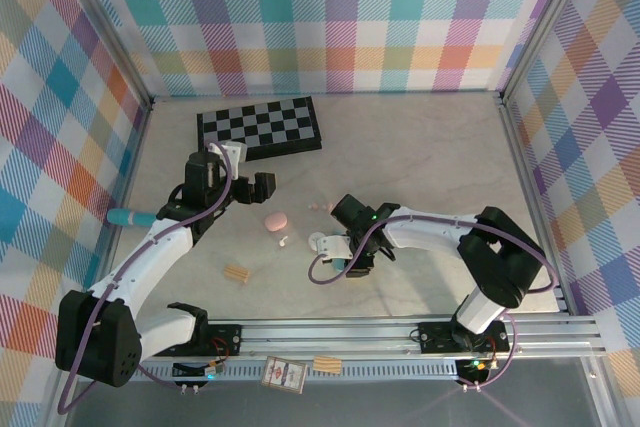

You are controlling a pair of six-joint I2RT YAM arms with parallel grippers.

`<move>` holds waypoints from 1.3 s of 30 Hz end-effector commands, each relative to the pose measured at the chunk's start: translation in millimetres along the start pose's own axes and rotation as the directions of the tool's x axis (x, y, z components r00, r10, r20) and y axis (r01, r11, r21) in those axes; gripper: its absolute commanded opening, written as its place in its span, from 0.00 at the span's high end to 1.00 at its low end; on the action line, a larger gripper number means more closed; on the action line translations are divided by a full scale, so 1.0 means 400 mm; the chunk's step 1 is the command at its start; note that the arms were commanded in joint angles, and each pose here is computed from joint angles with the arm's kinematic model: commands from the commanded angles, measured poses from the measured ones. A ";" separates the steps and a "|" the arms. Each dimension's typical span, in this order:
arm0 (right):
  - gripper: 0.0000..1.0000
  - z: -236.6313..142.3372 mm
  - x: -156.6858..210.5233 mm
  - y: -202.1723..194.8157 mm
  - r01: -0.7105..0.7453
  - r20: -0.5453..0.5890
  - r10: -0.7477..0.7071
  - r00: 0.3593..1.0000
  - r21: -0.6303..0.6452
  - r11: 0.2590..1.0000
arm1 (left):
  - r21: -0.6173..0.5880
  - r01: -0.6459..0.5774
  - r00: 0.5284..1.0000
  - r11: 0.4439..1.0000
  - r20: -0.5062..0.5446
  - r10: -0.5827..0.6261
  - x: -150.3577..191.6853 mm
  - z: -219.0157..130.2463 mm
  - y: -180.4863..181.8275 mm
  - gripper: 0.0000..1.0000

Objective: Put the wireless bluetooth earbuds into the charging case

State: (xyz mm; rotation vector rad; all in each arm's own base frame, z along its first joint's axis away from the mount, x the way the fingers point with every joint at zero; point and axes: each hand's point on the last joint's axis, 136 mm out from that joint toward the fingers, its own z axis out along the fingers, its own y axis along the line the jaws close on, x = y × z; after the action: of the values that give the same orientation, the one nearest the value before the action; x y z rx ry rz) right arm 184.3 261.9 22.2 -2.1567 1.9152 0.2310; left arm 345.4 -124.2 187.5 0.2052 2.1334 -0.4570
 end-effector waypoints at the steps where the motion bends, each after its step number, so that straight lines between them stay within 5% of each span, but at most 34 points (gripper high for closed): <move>1: 0.54 0.001 0.013 0.016 -0.014 -0.019 0.013 1.000 -0.036 0.999 | 0.016 -0.026 1.000 1.000 0.017 0.026 -0.022 -0.017 -0.016 0.00; 8: 0.62 -0.058 -0.027 0.007 -0.095 0.090 0.099 0.991 -0.053 0.994 | 0.042 -0.041 0.998 0.998 0.058 0.038 -0.023 -0.012 -0.024 0.00; 14: 0.65 -0.158 -0.061 -0.039 -0.184 0.234 0.187 0.954 -0.031 0.982 | 0.139 -0.188 0.968 0.972 0.192 0.160 -0.013 0.016 -0.104 0.00; 19: 0.65 -0.266 -0.072 -0.067 -0.230 0.332 0.224 0.916 -0.022 0.973 | 0.393 -0.421 0.906 0.818 0.233 0.354 0.046 0.001 -0.298 0.00; 29: 0.65 -0.437 -0.100 -0.096 -0.254 0.441 0.218 0.871 0.024 0.967 | 0.663 -0.523 0.839 0.536 0.289 0.461 0.133 -0.075 -0.501 0.05; 39: 0.67 -0.502 -0.161 -0.084 -0.198 0.550 0.183 0.815 -0.032 0.980 | 0.742 -0.530 0.824 0.409 0.337 0.456 0.151 -0.120 -0.602 0.17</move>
State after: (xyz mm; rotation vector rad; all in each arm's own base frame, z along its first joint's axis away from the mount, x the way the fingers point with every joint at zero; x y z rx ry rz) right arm 211.0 263.6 215.4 -1.6335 1.8139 0.6606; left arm 207.4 -317.9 205.5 1.2661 1.5646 -0.9873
